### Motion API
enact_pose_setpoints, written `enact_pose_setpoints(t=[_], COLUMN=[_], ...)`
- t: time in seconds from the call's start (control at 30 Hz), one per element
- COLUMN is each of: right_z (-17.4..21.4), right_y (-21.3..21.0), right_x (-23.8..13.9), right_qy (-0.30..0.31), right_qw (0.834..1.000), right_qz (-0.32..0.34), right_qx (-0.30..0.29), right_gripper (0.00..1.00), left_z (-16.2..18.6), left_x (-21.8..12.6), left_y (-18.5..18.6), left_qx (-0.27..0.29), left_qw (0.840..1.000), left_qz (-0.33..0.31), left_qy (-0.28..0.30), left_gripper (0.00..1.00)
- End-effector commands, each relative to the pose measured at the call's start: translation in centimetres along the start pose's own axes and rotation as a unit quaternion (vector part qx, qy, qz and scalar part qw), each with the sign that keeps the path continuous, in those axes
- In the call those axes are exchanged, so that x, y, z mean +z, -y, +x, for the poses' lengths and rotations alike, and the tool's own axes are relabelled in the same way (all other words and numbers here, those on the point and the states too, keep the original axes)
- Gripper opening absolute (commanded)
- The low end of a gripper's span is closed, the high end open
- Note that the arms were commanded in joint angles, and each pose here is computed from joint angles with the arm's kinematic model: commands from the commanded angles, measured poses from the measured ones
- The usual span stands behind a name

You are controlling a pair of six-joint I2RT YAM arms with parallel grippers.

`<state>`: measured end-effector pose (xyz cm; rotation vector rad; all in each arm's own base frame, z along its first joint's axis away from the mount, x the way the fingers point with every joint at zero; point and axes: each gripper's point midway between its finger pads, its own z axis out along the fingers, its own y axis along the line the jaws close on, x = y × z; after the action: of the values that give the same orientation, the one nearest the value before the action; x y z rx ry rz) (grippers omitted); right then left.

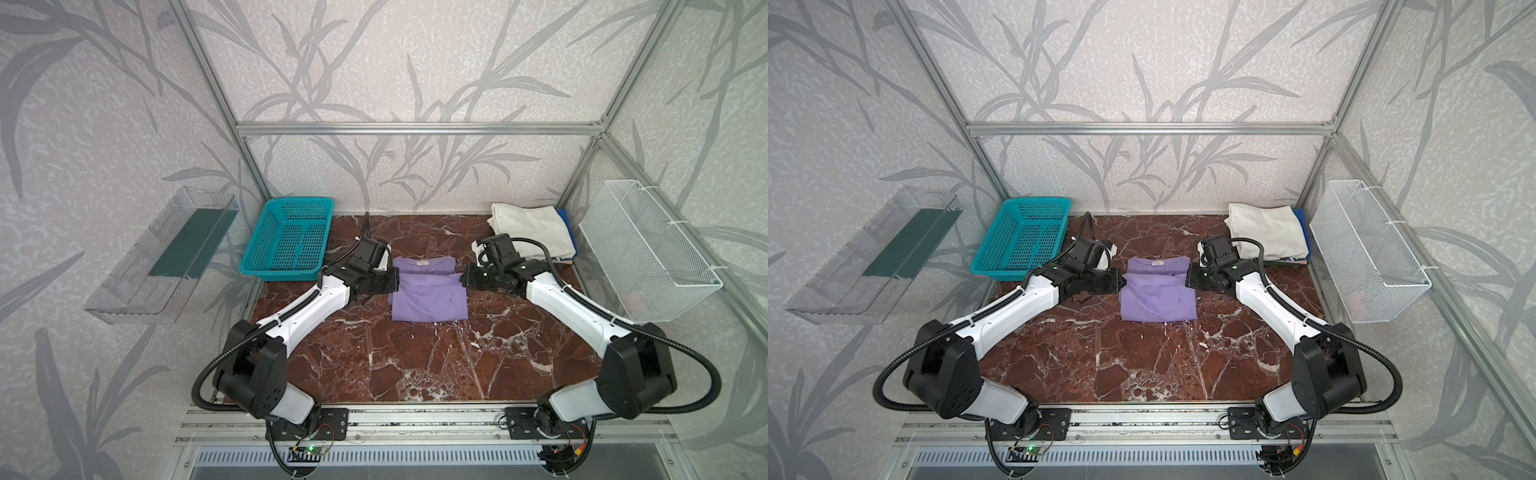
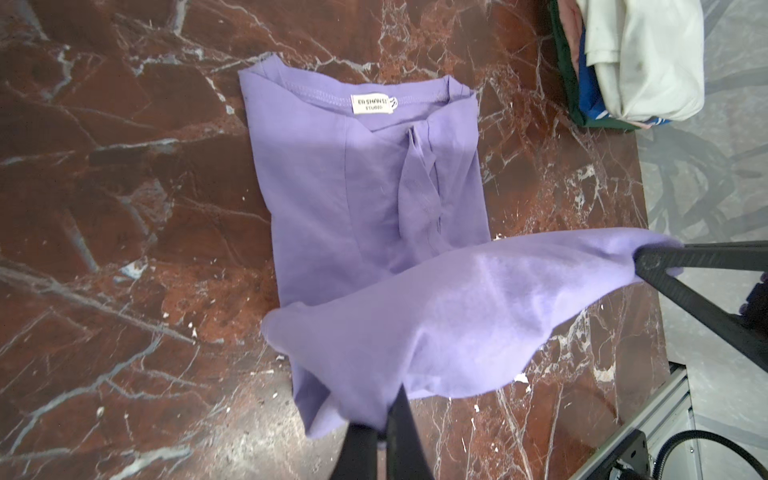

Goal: Fold and stack the t-shirts

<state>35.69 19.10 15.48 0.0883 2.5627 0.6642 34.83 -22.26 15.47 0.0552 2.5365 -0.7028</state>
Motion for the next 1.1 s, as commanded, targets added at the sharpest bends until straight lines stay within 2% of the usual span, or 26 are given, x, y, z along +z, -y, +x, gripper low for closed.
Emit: enact_pose_setpoints(t=[0.0, 0.5, 0.53, 0.57, 0.6, 0.63, 0.73, 0.83, 0.97, 1.07], right_z=[-2.0, -5.8, -6.3, -6.7, -7.0, -7.3, -7.5, -6.7, -4.6, -2.8], right_y=[0.0, 2.7, 3.0, 3.2, 3.5, 3.6, 3.5, 3.9, 4.6, 4.7], right_x=[0.8, 8.0, 8.5, 8.7, 8.8, 8.7, 7.9, 6.9, 6.7, 7.3], right_qy=[0.009, -0.033, -0.034, -0.036, -0.046, -0.054, -0.050, -0.034, -0.037, -0.058], right_qw=[1.000, 0.999, 0.999, 0.998, 0.998, 0.997, 0.998, 0.999, 0.999, 0.997], right_qz=[-0.014, 0.007, 0.010, 0.013, 0.017, 0.019, 0.020, 0.019, 0.010, -0.007], right_qx=[0.004, 0.040, 0.040, 0.040, 0.040, 0.042, 0.032, 0.029, 0.038, 0.043], right_gripper=[0.00, 0.00, 0.14, 0.35, 0.50, 0.60, 0.80, 0.89, 0.89, 0.85], left_z=[-3.0, -6.9, -7.7, -8.3, -8.8, -9.2, -9.9, -9.9, -9.2, -8.5], left_x=[0.4, 6.7, 7.2, 7.7, 8.2, 8.6, 8.5, 7.8, 6.8, 6.0], left_y=[1.0, -2.9, -3.1, -3.3, -3.8, -4.1, -4.5, -4.5, -4.3, -3.9], left_qx=[0.004, -0.048, -0.042, -0.037, -0.034, -0.033, -0.029, -0.022, -0.032, -0.045], left_qw=[0.999, 0.998, 0.998, 0.998, 0.999, 0.999, 0.999, 0.999, 0.998, 0.996], left_qz=[0.028, 0.038, 0.038, 0.037, 0.031, 0.028, 0.023, 0.026, 0.034, 0.056], left_qy=[0.033, 0.017, 0.025, 0.028, 0.026, 0.020, 0.013, 0.023, 0.034, 0.048], left_gripper=[0.00, 0.00, 0.01, 0.25, 0.48, 0.64, 0.84, 0.88, 0.89, 0.89])
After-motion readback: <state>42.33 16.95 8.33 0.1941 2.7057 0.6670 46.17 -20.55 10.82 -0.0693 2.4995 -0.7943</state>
